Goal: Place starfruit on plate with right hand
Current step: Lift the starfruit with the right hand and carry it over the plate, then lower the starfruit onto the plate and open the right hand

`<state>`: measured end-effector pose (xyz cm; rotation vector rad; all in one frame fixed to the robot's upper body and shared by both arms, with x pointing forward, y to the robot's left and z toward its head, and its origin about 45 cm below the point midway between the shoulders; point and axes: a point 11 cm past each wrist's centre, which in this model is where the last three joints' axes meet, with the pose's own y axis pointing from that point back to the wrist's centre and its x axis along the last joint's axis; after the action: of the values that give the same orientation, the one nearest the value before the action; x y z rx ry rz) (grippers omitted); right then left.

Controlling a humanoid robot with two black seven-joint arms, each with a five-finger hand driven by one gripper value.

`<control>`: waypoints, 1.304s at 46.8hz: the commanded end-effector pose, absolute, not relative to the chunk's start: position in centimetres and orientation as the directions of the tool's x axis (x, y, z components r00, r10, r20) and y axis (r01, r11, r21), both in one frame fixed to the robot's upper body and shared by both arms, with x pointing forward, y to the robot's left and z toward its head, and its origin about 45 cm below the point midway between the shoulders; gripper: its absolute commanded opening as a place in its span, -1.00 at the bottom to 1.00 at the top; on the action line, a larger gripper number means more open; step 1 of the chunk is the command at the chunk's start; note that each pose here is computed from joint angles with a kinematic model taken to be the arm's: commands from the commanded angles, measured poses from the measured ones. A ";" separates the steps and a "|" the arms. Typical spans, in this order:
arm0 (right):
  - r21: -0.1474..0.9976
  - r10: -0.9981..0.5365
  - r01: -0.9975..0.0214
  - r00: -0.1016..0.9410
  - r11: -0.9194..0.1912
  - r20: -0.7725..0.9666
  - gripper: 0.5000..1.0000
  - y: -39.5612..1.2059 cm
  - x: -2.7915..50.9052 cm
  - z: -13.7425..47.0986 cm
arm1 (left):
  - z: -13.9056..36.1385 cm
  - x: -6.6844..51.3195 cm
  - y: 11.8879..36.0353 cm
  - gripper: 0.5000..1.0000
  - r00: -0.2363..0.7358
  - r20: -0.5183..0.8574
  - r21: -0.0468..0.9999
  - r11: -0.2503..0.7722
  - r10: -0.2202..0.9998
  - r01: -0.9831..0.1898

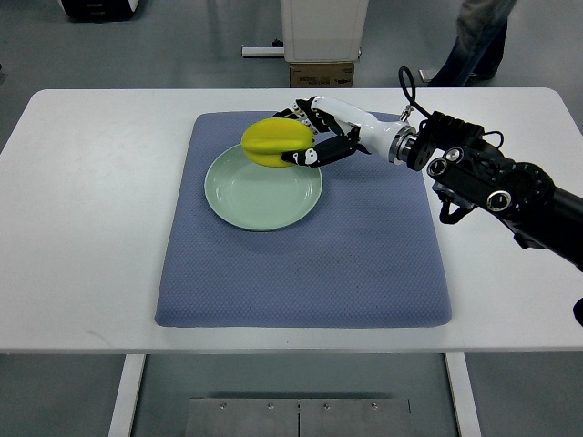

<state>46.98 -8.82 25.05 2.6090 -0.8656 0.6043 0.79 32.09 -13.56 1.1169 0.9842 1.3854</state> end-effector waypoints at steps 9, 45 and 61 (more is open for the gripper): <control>0.228 -0.446 -0.632 0.716 -0.741 0.537 -1.00 -7.0 46.8 23.7 | -13.6 0.8 32.1 1.00 -0.011 0.108 0.968 -0.108 0.994 -0.225; 0.336 -0.328 -0.648 0.684 -0.683 0.652 -1.00 -7.8 46.6 21.7 | -13.6 0.8 32.1 1.00 -0.009 0.108 0.968 -0.108 0.994 -0.225; 0.326 -0.331 -0.629 0.700 -0.705 0.633 0.04 -6.8 45.9 21.8 | -13.6 0.8 32.1 1.00 -0.009 0.108 0.968 -0.108 0.994 -0.225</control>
<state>45.84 -6.86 21.63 2.3674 -0.7204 0.7504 0.79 32.09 -13.56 1.1168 0.9839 1.3854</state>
